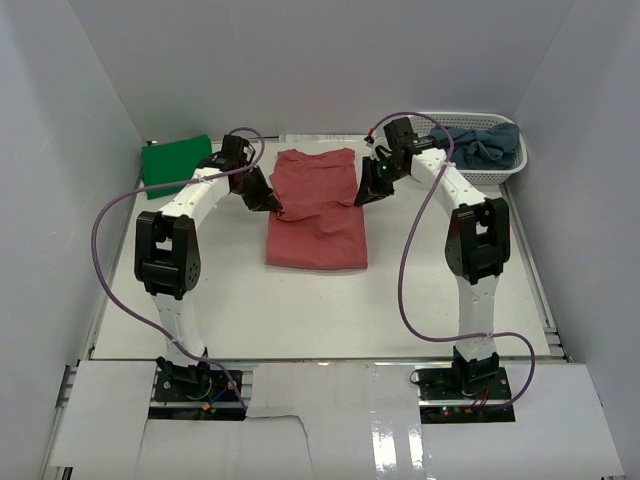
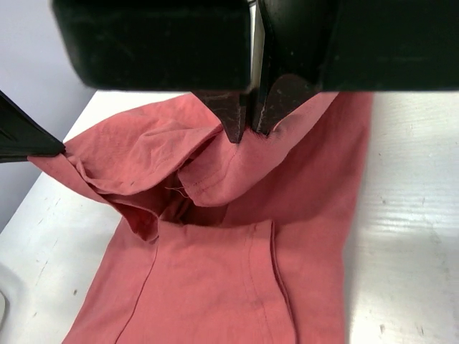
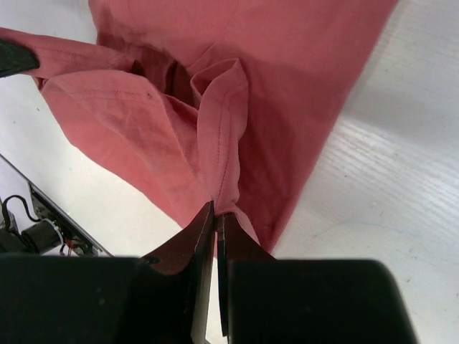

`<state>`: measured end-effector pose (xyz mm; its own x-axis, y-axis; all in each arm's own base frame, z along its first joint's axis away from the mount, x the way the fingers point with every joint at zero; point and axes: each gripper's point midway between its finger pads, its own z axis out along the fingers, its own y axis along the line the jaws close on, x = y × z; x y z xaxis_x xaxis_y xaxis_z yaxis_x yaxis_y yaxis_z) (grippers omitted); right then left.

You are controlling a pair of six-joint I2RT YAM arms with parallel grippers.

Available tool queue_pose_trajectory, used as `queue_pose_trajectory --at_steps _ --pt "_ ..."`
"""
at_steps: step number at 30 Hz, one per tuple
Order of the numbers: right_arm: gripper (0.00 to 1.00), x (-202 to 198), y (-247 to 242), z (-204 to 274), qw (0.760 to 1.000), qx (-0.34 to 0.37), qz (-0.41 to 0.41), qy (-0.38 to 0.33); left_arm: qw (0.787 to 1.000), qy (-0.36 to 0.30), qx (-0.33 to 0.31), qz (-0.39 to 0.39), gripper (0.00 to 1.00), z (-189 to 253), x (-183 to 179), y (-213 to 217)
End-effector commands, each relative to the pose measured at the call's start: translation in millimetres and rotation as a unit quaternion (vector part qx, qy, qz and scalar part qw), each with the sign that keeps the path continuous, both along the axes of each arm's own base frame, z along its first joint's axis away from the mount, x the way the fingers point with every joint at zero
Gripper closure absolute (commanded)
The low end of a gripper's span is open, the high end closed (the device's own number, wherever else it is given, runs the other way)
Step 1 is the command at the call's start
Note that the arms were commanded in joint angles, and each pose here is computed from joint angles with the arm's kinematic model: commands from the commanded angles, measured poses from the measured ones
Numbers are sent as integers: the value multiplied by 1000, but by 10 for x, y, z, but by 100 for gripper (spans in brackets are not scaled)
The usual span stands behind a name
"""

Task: Fold and stack the t-shirts
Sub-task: Fold the folded rectangular tshirt in 1/3 of the way

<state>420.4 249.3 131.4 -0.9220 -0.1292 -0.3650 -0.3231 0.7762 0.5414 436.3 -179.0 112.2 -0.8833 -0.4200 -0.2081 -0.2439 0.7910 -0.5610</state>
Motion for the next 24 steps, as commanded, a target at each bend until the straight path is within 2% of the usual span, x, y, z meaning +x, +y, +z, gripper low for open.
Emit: queue_pose_trajectory --at_steps 1,10,24 --pt "92 187 12 153 999 12 3 -31 999 -43 3 7 100 212 217 60" --pt "92 322 -8 127 999 16 -5 -34 998 -64 8 6 100 278 410 61" --pt "92 532 65 -97 998 35 -4 -46 999 -47 14 10 100 -60 528 58"
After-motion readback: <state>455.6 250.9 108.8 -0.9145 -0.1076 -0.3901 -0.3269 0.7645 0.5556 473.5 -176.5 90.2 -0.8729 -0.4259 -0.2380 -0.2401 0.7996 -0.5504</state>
